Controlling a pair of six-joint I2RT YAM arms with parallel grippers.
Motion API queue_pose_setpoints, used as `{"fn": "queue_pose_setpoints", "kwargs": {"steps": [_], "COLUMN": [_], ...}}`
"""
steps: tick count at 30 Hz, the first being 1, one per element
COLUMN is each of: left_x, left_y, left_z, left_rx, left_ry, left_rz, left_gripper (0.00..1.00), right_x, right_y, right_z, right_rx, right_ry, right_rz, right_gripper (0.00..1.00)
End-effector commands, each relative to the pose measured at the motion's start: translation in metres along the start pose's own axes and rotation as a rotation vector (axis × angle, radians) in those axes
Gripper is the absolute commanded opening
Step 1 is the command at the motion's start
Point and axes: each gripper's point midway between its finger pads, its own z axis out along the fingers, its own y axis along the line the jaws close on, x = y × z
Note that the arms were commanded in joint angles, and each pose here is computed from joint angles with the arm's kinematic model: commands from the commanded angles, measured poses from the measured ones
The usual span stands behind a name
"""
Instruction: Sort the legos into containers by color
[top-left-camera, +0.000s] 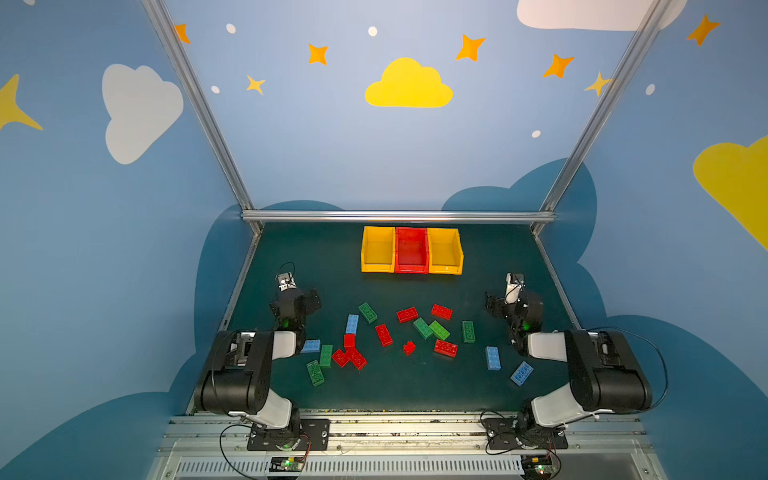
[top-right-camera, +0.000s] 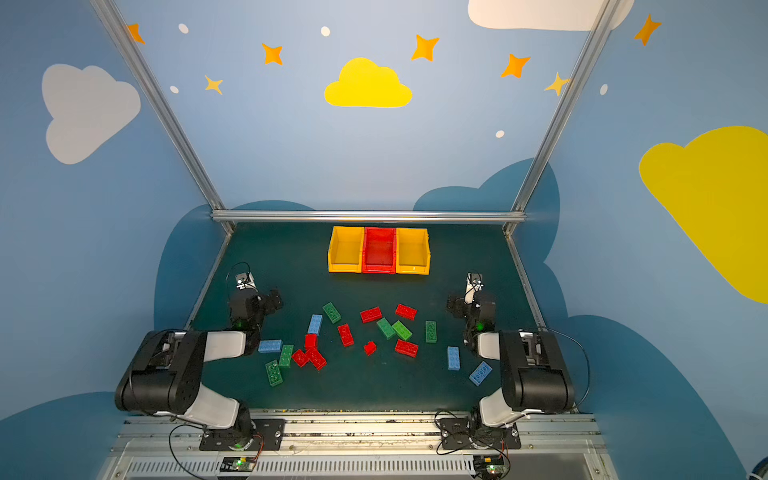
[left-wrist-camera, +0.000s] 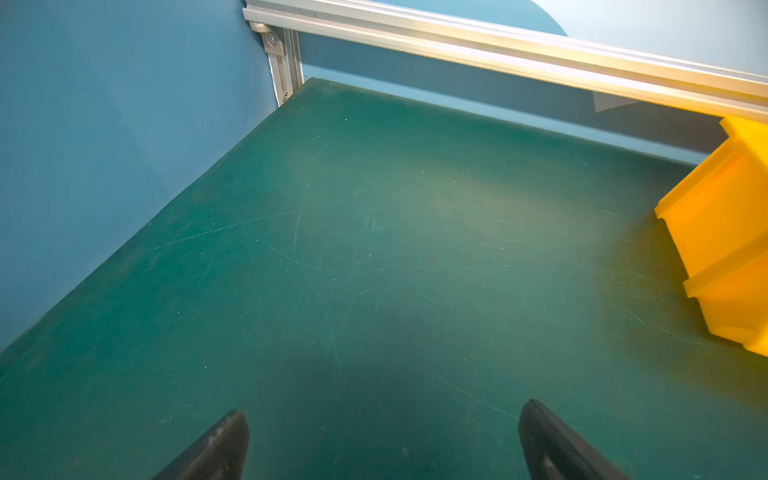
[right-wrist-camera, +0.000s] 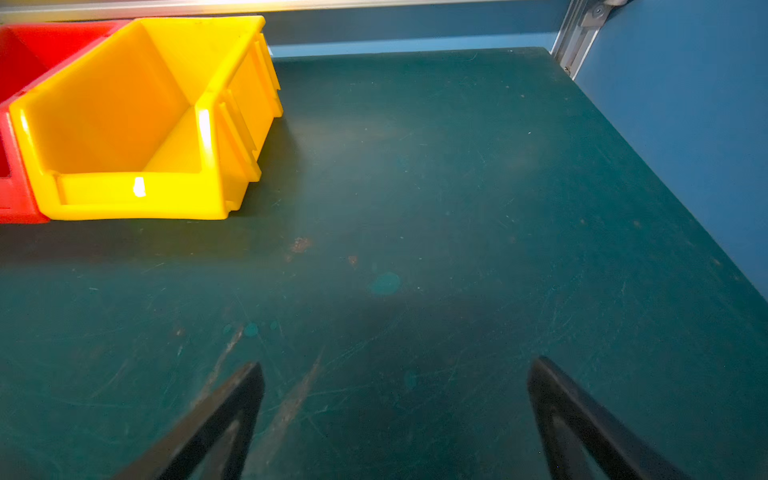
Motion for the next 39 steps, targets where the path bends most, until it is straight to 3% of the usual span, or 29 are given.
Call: {"fn": "queue_pose_setpoints", "kwargs": {"steps": [1, 39], "left_x": [-0.0062, -0.0055], "left_y": [-0.0021, -0.0023], "left_z": [-0.0019, -0.0021], "left_rx": [0.009, 0.012], "left_ry": [-0.014, -0.012], "left_rz": [0.008, 0.007], "left_gripper": [1.0, 1.0], "right_x": [-0.015, -0.015], "right_y": [0.001, 0.0012], "right_z": [-0.0015, -0.0015], "right_rx": [0.0, 0.004], "right_ry": [-0.044, -0.041], "right_rz": [0.005, 0.0], "right_gripper": [0.97, 0.97]}}
